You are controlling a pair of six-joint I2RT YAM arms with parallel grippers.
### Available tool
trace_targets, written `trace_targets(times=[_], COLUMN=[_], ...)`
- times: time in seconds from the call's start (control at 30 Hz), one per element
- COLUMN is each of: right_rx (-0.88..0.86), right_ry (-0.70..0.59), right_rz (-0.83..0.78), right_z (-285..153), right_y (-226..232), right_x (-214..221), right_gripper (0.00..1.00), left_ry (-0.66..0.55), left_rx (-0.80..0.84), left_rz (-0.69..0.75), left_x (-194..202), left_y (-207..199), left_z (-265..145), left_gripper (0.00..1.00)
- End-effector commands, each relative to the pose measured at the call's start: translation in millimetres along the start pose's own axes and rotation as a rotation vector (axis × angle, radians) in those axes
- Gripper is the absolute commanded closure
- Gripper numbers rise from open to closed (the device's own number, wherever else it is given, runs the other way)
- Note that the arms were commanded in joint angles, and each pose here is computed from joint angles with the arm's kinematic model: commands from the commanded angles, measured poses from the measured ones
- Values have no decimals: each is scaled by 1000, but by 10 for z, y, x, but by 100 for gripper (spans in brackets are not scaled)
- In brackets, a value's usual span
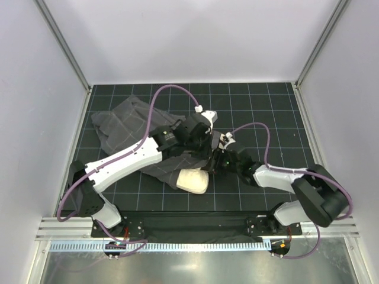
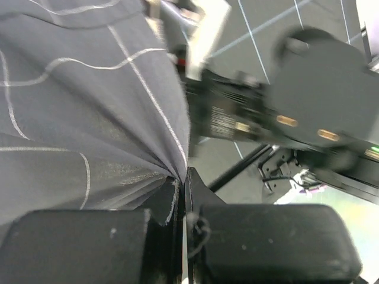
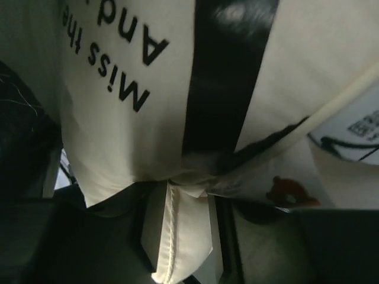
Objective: Put the pillow into the pillowcase
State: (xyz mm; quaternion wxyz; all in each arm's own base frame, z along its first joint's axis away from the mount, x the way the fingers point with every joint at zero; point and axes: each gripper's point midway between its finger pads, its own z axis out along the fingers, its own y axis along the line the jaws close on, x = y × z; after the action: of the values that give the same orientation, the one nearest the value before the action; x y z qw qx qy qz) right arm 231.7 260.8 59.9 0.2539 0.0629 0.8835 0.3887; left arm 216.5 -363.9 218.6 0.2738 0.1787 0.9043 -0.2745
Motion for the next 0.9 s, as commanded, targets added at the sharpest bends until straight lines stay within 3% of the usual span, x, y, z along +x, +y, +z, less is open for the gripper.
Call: trace_targets(times=[0.0, 0.13, 0.27, 0.47, 0.6, 0.73, 0.87], right_rx=[-370, -531, -613, -592, -570, -564, -542], right_ry=[-188, -238, -326, -428, -517, -563, -616], right_rz=[-18, -42, -86, -177, -247, -319, -348], right_z=[-3, -136, -410, -784, -1135, -1524, -1785], right_y=[976, 1325, 1586, 1693, 1868, 2185, 2384], right_x=[-530, -669, -841, -981, -1180, -1368, -1547], right_gripper=[62, 73, 73, 75, 84, 90, 93], left_ry=[-156, -177, -210, -275, -308, -360, -311], left_rx=[265, 436, 569, 524, 530, 551, 653], left_rz=[-21, -33, -52, -53, -74, -51, -59], left_x=[-413, -616, -796, -997, -1181, -1401, -1359], left_y=[-879, -1281, -1604, -1421, -1284, -1344, -1567], left_z=[-434, -801, -1152, -1364, -1554, -1900, -1995], left_gripper=[100, 100, 100, 100, 100, 100, 100])
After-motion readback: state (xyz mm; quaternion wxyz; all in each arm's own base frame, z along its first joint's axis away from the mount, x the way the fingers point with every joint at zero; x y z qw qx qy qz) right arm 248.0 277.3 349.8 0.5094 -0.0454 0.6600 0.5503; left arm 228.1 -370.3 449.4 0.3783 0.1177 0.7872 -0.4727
